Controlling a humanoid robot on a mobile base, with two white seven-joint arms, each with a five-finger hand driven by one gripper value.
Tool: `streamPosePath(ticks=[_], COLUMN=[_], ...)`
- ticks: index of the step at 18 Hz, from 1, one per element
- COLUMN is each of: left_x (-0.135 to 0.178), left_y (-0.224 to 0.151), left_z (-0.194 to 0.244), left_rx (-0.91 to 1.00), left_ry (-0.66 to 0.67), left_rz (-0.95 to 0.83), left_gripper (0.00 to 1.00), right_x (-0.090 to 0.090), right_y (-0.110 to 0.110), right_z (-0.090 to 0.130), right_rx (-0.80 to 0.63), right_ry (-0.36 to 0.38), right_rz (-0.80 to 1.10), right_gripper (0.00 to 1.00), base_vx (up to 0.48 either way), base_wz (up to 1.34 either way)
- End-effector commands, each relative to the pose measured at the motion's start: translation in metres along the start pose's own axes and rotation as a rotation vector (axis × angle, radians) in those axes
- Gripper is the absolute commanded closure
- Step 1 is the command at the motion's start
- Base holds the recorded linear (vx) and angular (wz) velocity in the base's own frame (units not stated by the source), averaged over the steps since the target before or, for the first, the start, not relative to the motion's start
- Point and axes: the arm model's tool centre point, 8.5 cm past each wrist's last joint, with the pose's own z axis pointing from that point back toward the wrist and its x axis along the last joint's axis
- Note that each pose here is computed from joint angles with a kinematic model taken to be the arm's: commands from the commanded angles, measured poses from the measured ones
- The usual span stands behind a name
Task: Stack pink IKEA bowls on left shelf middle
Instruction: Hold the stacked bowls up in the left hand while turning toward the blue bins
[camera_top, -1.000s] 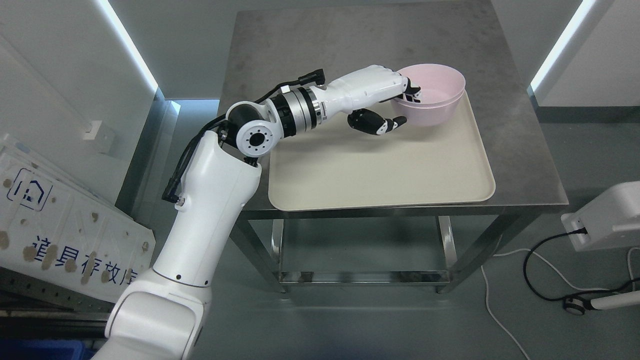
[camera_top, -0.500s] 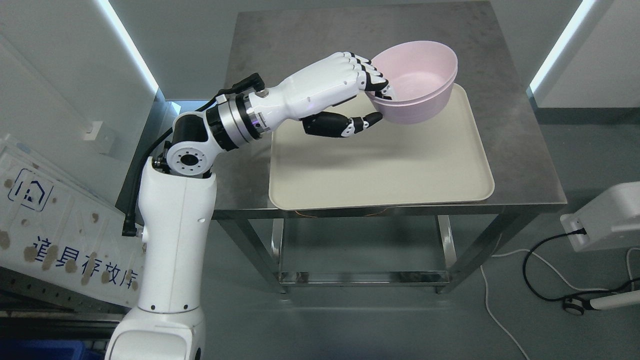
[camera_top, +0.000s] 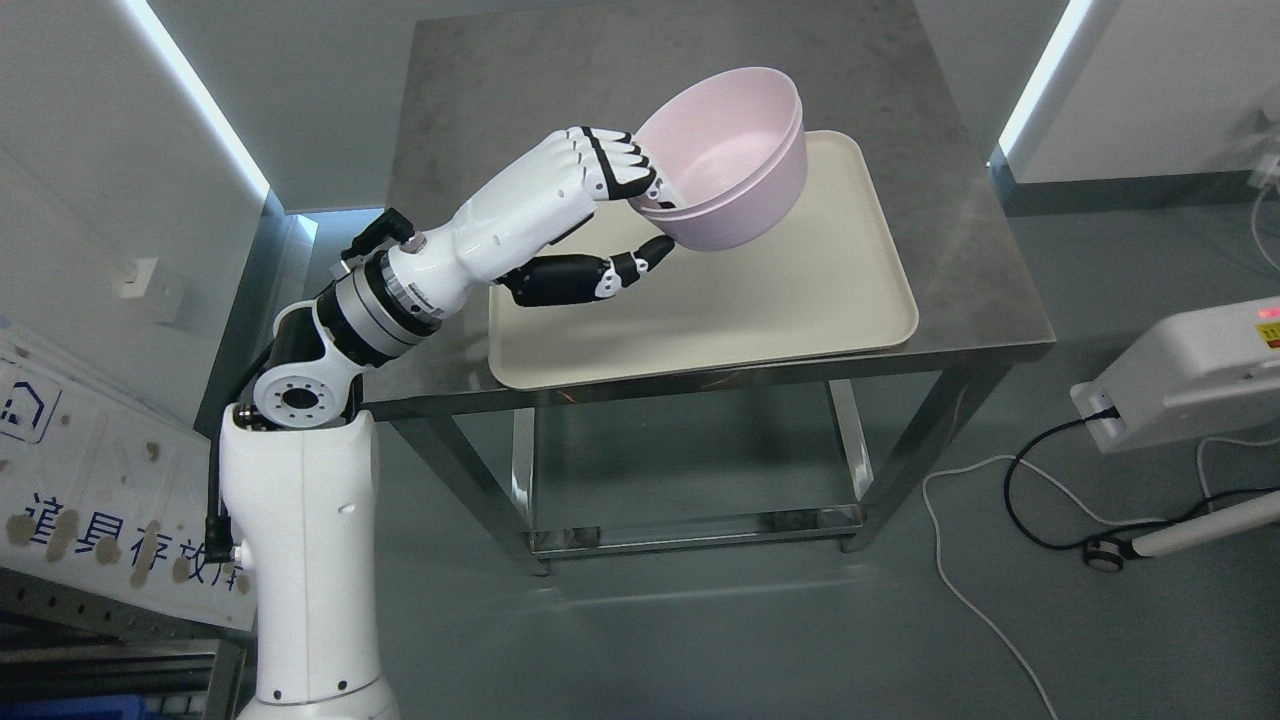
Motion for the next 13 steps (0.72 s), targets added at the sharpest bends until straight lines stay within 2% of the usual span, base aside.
streamPosePath(ticks=[1, 7, 13], left_x=[0.005, 0.003, 0.007], left_y=[0.017, 0.011, -0.008], left_z=[0.046, 0.101, 0.167], left_rx=[0.082, 0.047, 0.071], left_ry=[0.08, 0.172, 0.342], left_rz=[-0.046, -0.016, 0.028], left_gripper=[0.96, 0.94, 0.94], right_x=[0.002, 0.002, 0.002], right_y=[-0.011, -0.011, -0.011], right_z=[0.001, 0.001, 0.001], right_rx=[-0.017, -0.017, -0.017], right_ry=[-0.003, -0.003, -0.003], right_rz=[0.003, 0.002, 0.003], right_gripper=[0.0, 0.0, 0.0], base_vx=[-0.135, -0.176, -0.322], base_wz=[-0.31, -0.24, 0.13])
